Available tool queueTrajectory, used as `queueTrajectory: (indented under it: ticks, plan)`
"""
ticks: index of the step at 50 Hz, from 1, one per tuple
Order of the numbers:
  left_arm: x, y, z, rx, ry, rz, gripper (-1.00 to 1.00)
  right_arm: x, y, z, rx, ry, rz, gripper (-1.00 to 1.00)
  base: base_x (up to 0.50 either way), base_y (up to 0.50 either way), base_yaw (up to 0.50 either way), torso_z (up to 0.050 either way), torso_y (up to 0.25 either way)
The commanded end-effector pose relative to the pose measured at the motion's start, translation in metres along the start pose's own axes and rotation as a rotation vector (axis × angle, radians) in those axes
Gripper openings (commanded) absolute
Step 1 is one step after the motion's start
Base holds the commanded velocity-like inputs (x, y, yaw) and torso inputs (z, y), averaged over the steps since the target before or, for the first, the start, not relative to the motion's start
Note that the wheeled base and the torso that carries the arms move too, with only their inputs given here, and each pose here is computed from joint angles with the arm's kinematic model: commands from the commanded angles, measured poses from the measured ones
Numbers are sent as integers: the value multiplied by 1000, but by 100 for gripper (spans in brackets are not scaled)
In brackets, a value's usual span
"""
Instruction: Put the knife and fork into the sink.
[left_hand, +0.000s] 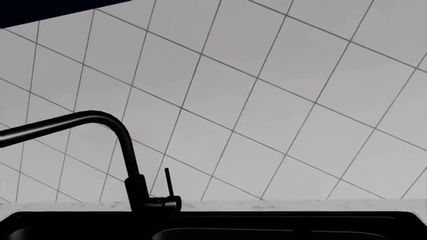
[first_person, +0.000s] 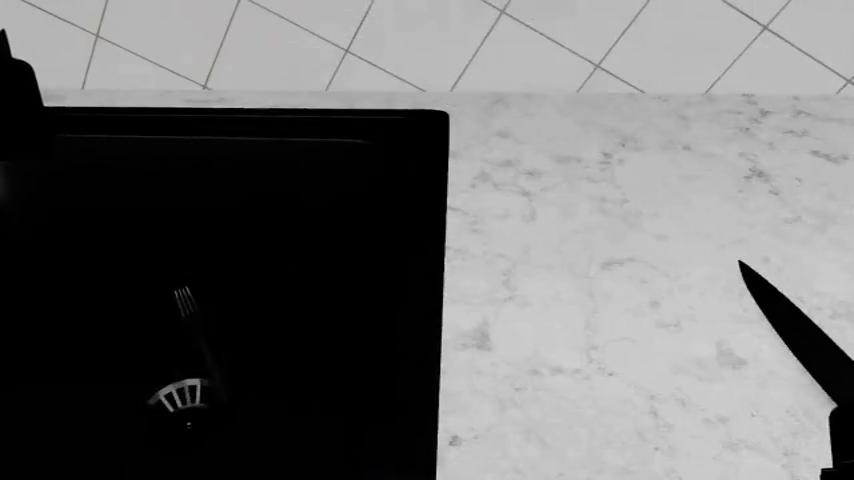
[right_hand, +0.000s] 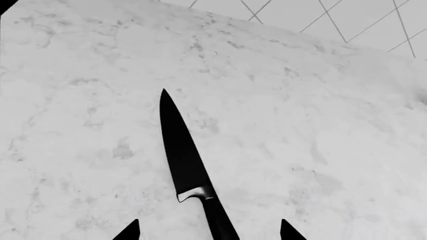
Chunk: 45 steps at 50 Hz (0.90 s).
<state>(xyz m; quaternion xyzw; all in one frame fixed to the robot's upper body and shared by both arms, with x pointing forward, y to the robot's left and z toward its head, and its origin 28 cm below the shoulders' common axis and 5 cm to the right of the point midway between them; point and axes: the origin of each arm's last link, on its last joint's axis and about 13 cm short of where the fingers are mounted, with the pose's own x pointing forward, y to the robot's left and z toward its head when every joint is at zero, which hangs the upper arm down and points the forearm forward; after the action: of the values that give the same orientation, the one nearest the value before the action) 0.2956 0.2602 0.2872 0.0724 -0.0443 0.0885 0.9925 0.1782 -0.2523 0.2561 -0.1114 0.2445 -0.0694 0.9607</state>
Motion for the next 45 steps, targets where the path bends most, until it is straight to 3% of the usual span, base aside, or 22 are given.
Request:
queueTrajectory:
  ticks: [1,32,45]
  plan:
    - [-3,0,3,1,-3,2,100,12,0,-5,26,20,4,100,0,0,3,0,0]
    - [-1,0,-3,-16,10,-1,100,29,-2,-11,71,89,-66,100,0,0,0,0,0]
    - [-1,0,-4,-14,10,-1,100,45,1,-39,86,160,-53,100,0,0,0,0,0]
